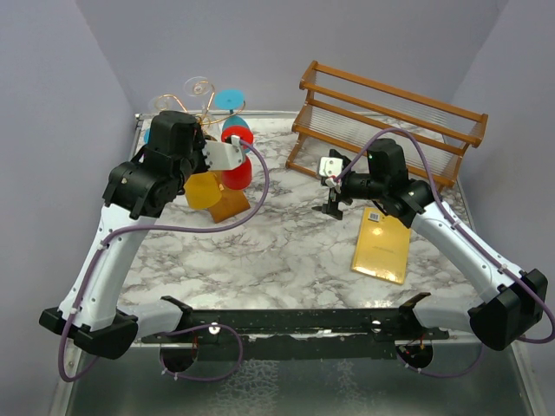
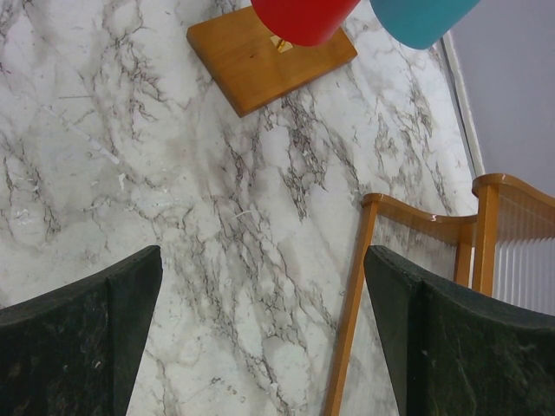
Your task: Place the wine glass upside down on the wine glass rack
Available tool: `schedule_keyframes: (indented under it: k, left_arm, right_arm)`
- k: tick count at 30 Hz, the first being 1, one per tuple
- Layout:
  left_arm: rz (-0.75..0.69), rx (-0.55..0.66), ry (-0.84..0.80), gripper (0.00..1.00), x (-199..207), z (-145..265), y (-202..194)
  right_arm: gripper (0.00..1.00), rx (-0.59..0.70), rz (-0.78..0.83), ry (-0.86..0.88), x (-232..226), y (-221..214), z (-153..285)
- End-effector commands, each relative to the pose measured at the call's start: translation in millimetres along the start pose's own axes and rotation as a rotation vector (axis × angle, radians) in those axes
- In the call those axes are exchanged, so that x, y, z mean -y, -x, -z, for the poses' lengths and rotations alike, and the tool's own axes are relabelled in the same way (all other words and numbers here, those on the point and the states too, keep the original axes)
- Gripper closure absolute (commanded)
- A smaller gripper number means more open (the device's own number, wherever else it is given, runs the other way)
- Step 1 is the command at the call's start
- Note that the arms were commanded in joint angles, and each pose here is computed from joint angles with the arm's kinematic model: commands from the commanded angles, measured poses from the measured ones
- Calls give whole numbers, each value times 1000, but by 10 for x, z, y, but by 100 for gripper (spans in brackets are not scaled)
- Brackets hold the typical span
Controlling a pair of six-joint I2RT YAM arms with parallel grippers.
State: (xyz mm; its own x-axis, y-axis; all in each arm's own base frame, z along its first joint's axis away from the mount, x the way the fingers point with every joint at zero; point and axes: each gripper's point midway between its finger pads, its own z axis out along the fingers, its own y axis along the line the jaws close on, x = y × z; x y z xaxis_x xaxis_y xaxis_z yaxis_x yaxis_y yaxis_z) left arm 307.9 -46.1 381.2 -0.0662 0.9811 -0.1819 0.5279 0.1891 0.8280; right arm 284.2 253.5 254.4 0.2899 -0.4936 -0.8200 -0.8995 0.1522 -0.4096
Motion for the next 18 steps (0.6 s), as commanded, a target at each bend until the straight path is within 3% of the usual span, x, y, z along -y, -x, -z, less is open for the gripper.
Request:
schedule_keyframes:
  k: [1, 6, 18]
  left_arm:
    - [27, 72, 9, 100, -48, 140, 74]
    - [21, 101, -13, 100, 3, 66, 150]
    - [28, 152, -73, 87, 164, -65, 280]
  right_arm:
    - [0, 2, 19, -15, 30, 7, -14]
    - [0, 4, 17, -13, 25, 11, -13]
    - [0, -2, 17, -16, 27, -8, -15]
